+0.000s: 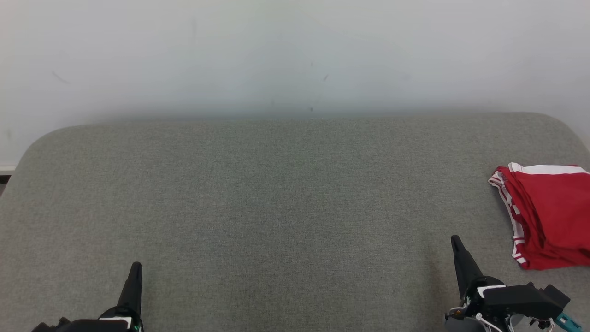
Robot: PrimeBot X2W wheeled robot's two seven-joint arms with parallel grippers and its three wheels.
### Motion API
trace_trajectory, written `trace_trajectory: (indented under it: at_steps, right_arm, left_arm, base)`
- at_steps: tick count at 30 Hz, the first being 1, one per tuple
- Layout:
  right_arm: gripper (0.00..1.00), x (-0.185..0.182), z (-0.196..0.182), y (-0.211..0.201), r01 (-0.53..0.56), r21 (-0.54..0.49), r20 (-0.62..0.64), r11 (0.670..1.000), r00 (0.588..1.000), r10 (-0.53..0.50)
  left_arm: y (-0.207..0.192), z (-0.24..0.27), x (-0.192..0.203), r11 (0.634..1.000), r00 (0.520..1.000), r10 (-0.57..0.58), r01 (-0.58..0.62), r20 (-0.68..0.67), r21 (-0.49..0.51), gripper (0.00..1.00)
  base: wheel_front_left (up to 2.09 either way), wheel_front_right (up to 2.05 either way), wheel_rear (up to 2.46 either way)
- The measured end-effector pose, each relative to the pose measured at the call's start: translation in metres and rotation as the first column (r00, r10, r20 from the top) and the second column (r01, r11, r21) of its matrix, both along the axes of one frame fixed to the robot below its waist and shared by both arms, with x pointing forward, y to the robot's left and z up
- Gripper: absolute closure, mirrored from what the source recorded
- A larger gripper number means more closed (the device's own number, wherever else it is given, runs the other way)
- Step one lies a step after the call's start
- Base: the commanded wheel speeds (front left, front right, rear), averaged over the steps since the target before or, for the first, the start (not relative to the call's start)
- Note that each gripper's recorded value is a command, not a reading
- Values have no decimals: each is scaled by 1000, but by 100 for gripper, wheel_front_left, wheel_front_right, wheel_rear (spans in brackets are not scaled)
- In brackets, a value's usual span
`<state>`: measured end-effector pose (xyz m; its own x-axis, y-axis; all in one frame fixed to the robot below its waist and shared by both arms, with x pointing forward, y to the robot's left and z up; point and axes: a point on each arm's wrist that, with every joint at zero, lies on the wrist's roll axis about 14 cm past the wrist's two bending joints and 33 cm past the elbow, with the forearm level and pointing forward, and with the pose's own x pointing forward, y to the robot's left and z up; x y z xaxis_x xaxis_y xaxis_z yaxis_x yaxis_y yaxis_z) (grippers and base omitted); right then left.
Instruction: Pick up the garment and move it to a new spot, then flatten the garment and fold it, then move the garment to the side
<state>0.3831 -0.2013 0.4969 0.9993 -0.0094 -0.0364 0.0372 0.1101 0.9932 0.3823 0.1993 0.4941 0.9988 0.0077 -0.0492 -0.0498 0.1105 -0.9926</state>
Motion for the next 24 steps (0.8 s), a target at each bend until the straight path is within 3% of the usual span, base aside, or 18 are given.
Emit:
trace_trajectory:
  at_steps: [24]
  right_arm:
    - [100, 5, 9, 1, -9, 112, 32, 994, 999, 5]
  left_arm:
    - [0, 10, 5, 994, 999, -5, 9, 38, -113, 100]
  base:
    - [0, 0, 0]
